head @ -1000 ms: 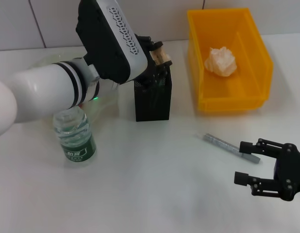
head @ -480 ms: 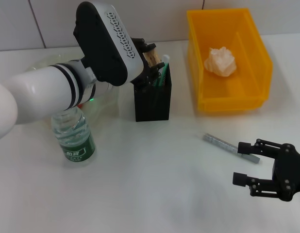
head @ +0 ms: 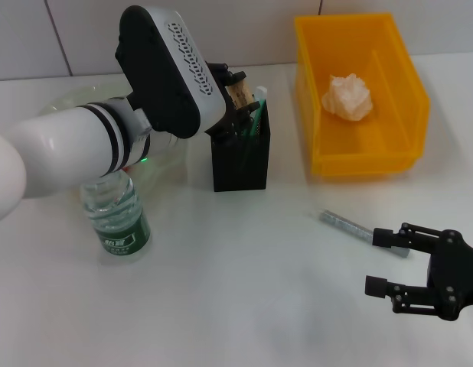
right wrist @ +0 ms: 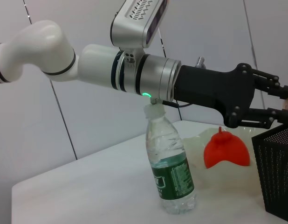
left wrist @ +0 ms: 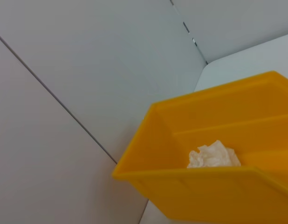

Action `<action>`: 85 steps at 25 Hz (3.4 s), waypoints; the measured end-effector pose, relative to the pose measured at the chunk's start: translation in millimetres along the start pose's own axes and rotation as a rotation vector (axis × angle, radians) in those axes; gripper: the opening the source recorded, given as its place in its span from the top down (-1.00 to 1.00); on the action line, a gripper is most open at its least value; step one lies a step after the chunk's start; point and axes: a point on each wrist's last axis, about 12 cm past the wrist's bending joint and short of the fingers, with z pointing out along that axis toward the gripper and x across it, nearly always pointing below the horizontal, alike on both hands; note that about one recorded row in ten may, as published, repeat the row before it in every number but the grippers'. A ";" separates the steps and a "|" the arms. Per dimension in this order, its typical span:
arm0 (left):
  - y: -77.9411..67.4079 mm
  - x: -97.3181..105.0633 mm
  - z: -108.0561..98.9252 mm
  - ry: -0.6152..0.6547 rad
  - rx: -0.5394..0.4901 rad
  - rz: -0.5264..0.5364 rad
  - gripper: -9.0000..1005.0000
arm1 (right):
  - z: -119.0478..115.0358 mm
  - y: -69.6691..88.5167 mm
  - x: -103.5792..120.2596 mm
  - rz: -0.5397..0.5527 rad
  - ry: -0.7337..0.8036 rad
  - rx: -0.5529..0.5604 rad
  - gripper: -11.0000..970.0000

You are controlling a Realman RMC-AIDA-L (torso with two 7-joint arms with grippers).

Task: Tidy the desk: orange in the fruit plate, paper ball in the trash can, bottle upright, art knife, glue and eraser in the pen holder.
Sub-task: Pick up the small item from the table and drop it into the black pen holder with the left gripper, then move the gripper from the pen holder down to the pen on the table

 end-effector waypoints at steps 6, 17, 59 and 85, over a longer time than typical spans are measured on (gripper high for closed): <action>0.9 -1.0 -0.8 -0.003 0.001 0.003 0.16 | 0.3 -0.2 -0.1 0.000 0.001 -0.001 -0.63; 6.0 -7.7 -1.1 -0.017 0.001 0.020 -0.14 | 0.7 -1.1 -1.2 -0.002 0.002 -0.003 -0.63; -58.1 48.3 -136.2 -0.685 0.271 -0.192 -0.18 | -4.4 -20.8 -21.4 -0.010 -0.024 0.050 -0.63; -96.1 111.9 -124.3 -0.499 0.384 -0.445 -0.14 | 23.5 -47.1 -178.7 0.174 0.473 0.212 -0.63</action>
